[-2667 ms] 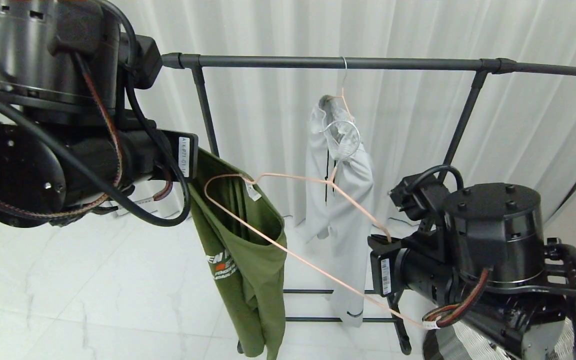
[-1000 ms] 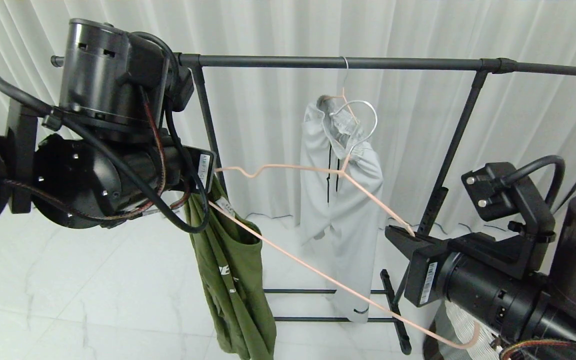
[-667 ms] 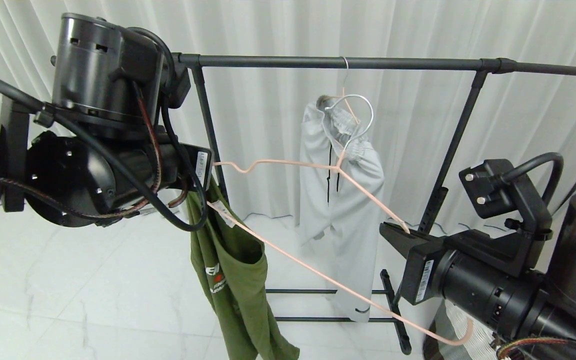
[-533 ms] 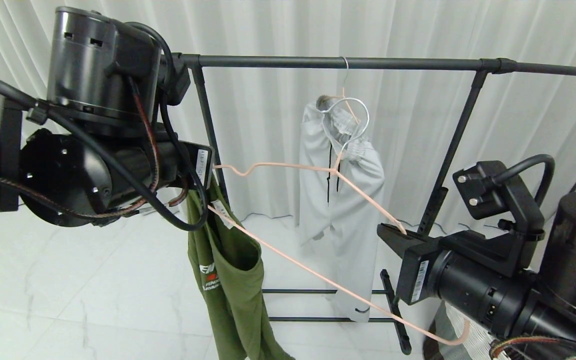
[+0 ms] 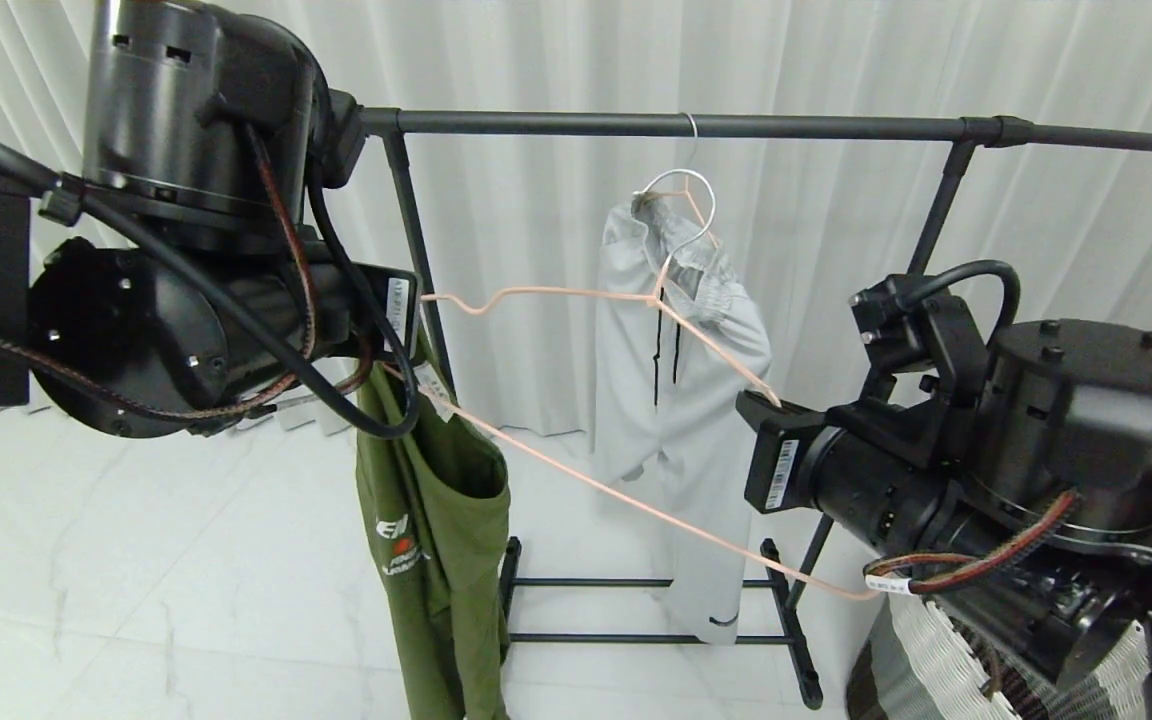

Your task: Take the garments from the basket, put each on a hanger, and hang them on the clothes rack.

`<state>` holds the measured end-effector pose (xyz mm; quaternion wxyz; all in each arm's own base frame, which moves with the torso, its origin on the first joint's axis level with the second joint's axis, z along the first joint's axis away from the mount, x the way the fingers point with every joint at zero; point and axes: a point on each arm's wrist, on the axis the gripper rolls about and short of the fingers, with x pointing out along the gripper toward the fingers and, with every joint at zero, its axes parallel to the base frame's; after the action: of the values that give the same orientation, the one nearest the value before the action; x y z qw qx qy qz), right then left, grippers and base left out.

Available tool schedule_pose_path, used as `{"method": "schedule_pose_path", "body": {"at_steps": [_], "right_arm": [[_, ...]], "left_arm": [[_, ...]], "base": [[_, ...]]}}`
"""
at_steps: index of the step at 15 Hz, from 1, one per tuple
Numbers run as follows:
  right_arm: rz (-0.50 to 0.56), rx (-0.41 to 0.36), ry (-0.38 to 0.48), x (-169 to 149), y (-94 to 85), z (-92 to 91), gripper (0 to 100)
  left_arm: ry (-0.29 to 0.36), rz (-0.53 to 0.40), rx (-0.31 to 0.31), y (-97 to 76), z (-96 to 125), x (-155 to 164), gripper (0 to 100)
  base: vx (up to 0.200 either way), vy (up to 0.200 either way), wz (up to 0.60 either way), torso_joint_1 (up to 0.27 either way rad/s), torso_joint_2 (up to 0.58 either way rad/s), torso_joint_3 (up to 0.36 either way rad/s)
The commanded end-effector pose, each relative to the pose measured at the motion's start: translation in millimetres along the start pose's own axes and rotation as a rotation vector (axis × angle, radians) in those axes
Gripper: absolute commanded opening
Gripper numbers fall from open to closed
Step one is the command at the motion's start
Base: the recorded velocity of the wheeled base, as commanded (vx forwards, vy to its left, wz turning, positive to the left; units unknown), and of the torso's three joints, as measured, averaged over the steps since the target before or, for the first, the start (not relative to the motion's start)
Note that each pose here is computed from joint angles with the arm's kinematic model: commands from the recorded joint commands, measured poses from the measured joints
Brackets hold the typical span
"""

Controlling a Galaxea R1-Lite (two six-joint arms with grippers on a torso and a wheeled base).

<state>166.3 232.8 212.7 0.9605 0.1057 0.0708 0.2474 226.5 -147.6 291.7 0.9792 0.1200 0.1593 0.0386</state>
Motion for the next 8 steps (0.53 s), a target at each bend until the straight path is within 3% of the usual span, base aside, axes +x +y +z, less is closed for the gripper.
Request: {"method": "schedule_pose_path", "body": {"at_steps": [1, 4, 8], "right_arm": [[0.025, -0.008, 0.017, 7, 10.8, -7.8, 0], [0.086, -0.009, 0.024, 4, 28.8, -16.2, 0], [0.107, -0.026, 0.028, 12, 37.1, -28.3, 0]], "left_arm": [[0.005, -0.014, -0.015, -8.0, 0, 2, 0], [-0.01, -0.053, -0.061, -22.2, 5, 0, 0], [-0.023, -0.086, -0.071, -31.4, 8, -5, 0]], "base": [[0.0, 0.0, 0.0, 0.0, 0.0, 0.0], [0.0, 0.0, 0.0, 0.0, 0.0, 0.0], [0.0, 0.0, 0.0, 0.0, 0.0, 0.0]]}}
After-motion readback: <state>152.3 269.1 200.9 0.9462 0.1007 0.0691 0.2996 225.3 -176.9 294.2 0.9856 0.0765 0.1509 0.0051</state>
